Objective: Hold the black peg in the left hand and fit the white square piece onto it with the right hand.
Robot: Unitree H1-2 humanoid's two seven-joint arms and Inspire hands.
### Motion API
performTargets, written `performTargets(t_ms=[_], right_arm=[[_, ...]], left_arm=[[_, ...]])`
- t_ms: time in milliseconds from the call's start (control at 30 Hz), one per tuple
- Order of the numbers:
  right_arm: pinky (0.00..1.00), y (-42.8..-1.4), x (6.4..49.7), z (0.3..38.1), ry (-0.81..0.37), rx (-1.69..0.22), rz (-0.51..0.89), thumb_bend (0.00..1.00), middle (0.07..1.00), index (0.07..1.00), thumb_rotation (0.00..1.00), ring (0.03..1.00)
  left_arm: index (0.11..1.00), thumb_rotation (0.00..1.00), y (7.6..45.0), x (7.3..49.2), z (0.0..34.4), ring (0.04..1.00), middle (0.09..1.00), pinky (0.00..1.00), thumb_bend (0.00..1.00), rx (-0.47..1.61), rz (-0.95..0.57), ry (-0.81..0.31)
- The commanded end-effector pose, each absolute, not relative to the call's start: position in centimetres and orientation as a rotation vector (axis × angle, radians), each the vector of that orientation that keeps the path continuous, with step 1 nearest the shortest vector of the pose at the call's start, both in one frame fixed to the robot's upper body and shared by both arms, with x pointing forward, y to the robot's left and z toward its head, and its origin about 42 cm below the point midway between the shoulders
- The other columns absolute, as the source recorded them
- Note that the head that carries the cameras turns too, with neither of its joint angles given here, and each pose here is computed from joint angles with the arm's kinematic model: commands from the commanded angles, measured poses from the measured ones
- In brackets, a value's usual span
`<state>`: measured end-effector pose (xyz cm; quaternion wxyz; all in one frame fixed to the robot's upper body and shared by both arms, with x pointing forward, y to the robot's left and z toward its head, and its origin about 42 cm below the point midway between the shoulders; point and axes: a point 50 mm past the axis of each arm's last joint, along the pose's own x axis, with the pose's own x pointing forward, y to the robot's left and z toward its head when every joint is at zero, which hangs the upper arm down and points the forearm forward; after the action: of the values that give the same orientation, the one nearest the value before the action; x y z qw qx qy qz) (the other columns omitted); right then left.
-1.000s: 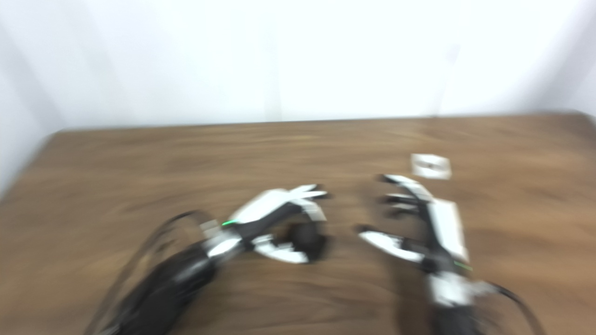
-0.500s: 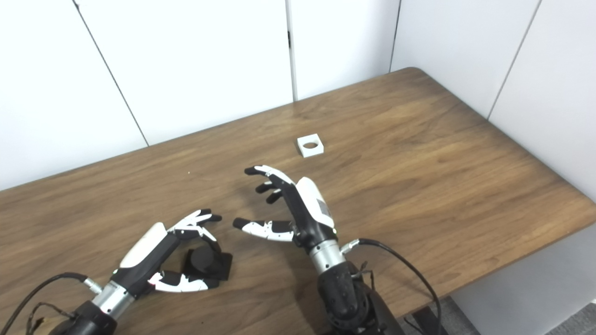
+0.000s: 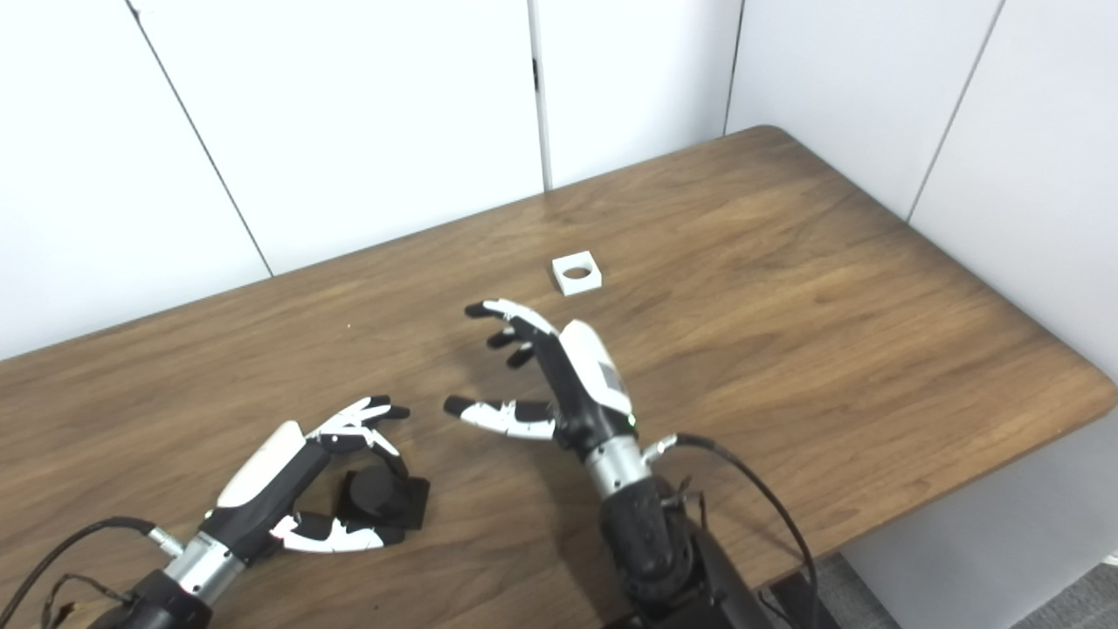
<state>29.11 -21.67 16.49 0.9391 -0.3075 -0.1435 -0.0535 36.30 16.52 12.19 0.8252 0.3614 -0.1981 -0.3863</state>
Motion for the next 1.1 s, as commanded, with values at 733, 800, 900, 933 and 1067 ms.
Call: performTargets(t_ms=[733,800,900,933,1067], right_arm=[[0.67,-30.9,44.3,29.0,-0.264,-1.218,-0.106,0.63,0.898,0.762,0.35,0.842],[0.67,-31.6,45.3,29.3,-0.242,-1.264,-0.096,0.64,0.894,0.757,0.35,0.837],[0.68,-32.6,46.5,29.5,-0.195,-1.315,-0.073,0.64,0.898,0.759,0.36,0.844],[0.69,-32.9,46.7,29.5,-0.184,-1.326,-0.066,0.64,0.899,0.761,0.36,0.846],[0.72,-34.2,48.0,29.5,-0.117,-1.395,-0.044,0.65,0.897,0.767,0.44,0.854]], left_arm=[[0.489,0.06,18.9,35.6,10.2,0.949,0.877,0.89,0.52,0.872,-0.88,-0.316],[0.489,0.06,19.0,35.7,10.3,0.95,0.878,0.9,0.52,0.87,-0.878,-0.31],[0.489,0.06,19.0,35.7,10.3,0.95,0.877,0.89,0.52,0.868,-0.875,-0.311],[0.489,0.06,19.0,35.6,10.2,0.949,0.877,0.88,0.52,0.868,-0.875,-0.313],[0.489,0.06,19.0,35.6,10.1,0.946,0.874,0.87,0.52,0.869,-0.882,-0.311]])
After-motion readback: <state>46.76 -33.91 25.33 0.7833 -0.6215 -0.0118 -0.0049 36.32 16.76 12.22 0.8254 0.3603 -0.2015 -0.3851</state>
